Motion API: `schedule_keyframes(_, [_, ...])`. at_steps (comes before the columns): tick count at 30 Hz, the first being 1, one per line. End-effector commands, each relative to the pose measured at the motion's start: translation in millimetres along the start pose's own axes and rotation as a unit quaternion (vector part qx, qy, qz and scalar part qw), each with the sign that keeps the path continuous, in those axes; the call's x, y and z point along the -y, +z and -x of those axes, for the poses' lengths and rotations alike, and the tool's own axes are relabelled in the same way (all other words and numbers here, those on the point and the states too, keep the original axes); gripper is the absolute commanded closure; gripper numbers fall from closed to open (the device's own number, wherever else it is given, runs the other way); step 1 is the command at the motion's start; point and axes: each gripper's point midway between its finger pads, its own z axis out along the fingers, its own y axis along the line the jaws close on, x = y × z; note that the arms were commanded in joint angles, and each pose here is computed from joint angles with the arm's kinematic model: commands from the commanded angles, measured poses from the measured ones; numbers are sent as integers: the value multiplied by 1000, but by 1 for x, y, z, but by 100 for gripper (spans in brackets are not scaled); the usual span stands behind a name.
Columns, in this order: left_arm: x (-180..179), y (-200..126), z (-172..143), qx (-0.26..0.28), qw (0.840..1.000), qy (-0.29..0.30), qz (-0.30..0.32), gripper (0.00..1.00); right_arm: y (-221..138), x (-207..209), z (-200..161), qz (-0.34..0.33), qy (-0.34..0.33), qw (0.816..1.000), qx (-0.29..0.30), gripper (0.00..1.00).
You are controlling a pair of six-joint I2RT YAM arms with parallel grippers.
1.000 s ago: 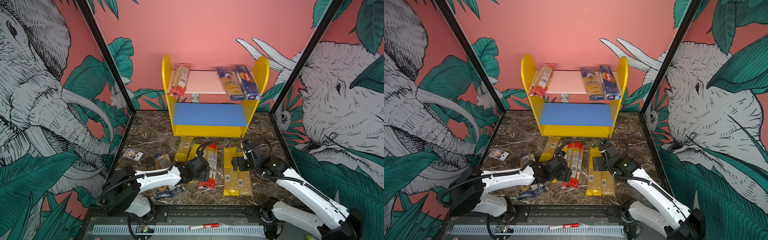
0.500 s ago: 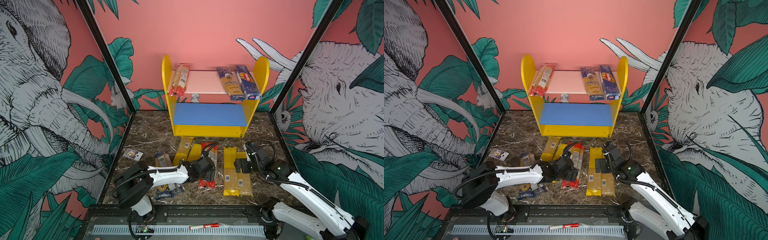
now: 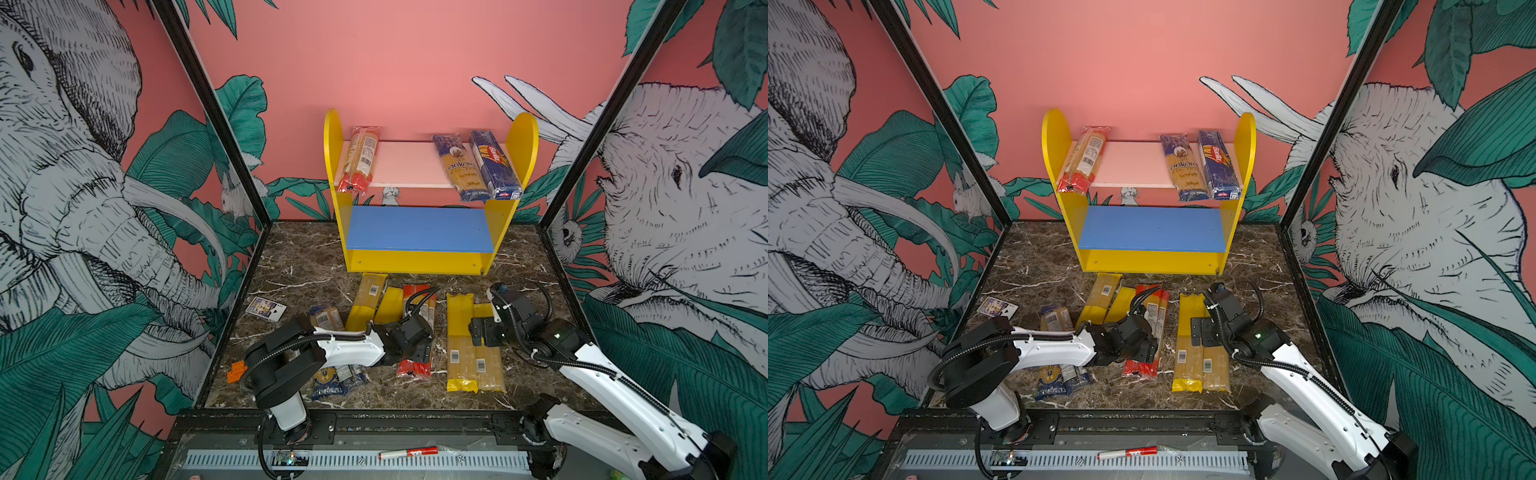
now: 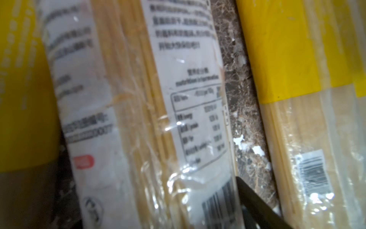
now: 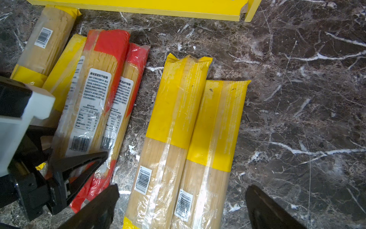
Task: Arrange pasta packages on shelves
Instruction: Pick up the pasta bag from the pasta bag.
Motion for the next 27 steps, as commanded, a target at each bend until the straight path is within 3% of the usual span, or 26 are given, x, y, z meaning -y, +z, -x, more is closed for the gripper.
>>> schedule_keyframes(1, [0, 4, -7, -10, 1000, -3, -1, 45, -2, 3, 4, -10, 0, 1000, 3, 1])
schedule_keyframes(3, [-2, 2, -6, -8, 1000, -2, 1, 62, 0, 3, 4, -10, -1, 1000, 1, 1])
schedule_keyframes(7, [-5, -5, -4, -6, 1000, 9, 12, 81, 2, 1, 5, -10, -1, 1000, -1, 1])
schedule_keyframes(12, [-5, -14, 1, -3, 1000, 25, 16, 85, 3, 0, 8, -10, -2, 1000, -2, 1])
schedule_keyframes(15, [-4, -19, 5, 1, 999, 29, 16, 95, 2, -1, 10, -9, -2, 1000, 0, 1])
schedule_keyframes(18, [-2, -27, 10, 8, 999, 34, 15, 99, 1, -2, 11, -7, -1, 1000, 1, 1])
schedule_keyframes(27, [1, -70, 34, 49, 997, 51, 11, 100, -1, -6, 15, 4, -2, 1000, 3, 1])
